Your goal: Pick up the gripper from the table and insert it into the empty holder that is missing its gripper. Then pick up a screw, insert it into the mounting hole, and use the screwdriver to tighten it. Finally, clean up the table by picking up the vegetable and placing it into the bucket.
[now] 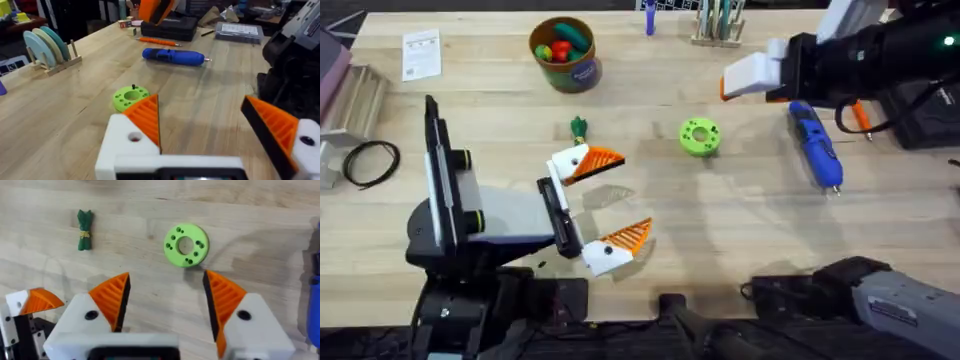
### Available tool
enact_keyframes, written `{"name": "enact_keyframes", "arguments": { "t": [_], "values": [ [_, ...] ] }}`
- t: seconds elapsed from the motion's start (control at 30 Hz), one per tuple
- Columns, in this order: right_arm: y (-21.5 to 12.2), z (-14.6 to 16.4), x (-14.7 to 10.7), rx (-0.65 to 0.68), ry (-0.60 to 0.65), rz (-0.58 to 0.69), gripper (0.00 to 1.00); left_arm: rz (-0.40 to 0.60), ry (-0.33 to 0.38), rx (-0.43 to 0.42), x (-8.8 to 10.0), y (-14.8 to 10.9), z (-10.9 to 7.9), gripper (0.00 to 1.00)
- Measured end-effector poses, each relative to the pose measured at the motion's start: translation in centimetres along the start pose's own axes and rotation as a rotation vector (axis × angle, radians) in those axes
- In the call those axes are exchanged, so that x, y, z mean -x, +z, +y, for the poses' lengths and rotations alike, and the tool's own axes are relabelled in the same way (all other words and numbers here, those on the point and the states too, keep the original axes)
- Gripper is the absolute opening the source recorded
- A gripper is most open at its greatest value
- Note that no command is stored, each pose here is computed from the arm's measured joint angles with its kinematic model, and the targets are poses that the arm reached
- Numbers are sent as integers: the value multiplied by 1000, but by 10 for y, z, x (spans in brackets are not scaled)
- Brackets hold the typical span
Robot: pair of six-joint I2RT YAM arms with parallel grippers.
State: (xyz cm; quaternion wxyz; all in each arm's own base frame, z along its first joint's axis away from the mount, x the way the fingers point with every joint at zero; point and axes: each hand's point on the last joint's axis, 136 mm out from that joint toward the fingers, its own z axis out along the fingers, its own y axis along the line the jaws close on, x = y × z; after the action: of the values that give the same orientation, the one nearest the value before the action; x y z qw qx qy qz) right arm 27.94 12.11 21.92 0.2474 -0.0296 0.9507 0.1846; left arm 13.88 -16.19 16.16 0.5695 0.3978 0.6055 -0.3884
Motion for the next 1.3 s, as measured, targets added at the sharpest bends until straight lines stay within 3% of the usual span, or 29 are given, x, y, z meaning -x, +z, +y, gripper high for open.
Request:
{"name": "enact_keyframes", "arguments": {
  "t": [0.93,1.3],
  "values": [
    [0,-22,-13,-120,-11,50,831,0,0,0,0,0,0,985],
    [21,-36,-37,-217,-28,204,833,0,0,0,0,0,0,985]
  ]
}}
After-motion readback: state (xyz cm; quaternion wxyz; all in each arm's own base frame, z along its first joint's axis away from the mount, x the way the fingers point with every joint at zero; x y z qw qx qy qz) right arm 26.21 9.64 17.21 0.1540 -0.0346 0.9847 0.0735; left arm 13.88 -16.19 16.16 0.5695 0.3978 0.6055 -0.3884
